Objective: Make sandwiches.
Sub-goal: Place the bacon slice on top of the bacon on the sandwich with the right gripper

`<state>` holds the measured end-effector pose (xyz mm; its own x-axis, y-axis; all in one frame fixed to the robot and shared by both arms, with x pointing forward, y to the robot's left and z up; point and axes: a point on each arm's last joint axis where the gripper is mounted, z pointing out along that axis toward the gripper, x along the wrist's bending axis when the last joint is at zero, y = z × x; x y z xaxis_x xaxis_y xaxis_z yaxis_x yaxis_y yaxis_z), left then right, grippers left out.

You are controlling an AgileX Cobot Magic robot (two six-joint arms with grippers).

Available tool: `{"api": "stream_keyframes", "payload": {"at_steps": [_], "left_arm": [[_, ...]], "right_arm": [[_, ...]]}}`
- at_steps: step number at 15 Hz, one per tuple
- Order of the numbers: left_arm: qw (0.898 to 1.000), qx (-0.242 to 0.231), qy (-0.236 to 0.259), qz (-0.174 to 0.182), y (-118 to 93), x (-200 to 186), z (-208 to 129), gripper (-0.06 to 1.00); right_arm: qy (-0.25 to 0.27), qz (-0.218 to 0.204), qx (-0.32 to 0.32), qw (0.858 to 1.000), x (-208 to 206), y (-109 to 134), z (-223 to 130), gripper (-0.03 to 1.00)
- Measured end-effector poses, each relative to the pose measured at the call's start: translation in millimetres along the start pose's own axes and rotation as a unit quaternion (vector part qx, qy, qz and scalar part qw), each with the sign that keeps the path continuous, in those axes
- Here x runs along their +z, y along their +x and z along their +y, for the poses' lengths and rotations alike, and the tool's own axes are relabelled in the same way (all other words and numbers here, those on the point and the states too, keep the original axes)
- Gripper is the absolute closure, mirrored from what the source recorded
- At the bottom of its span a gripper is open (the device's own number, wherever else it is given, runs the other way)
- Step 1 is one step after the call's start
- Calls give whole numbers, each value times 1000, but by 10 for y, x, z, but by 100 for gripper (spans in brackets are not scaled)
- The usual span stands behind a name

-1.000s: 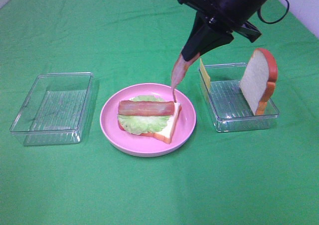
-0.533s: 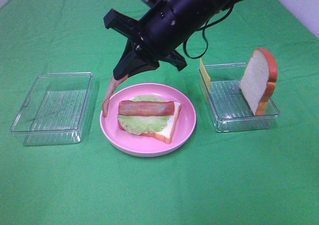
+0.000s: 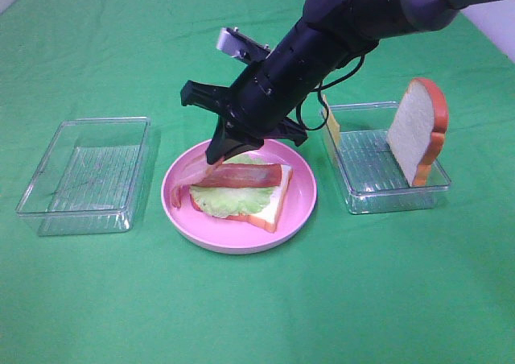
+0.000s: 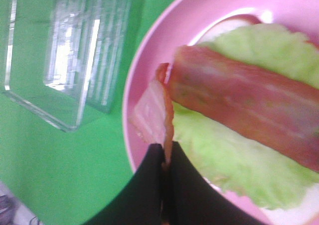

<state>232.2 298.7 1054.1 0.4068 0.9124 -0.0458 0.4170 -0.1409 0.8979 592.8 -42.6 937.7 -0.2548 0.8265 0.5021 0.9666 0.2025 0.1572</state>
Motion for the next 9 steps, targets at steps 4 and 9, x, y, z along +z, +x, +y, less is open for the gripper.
{"api": "stream_keyframes", "payload": {"at_steps": [4,9], "left_arm": [[1000,0,0,0,0,0,0,10],[1000,0,-1,0,0,0,1,10]], "right_arm": [[9,-97,15,995,-15,-176,-22,95],[18,-158,11,987,-42,-285,-40,48]]}}
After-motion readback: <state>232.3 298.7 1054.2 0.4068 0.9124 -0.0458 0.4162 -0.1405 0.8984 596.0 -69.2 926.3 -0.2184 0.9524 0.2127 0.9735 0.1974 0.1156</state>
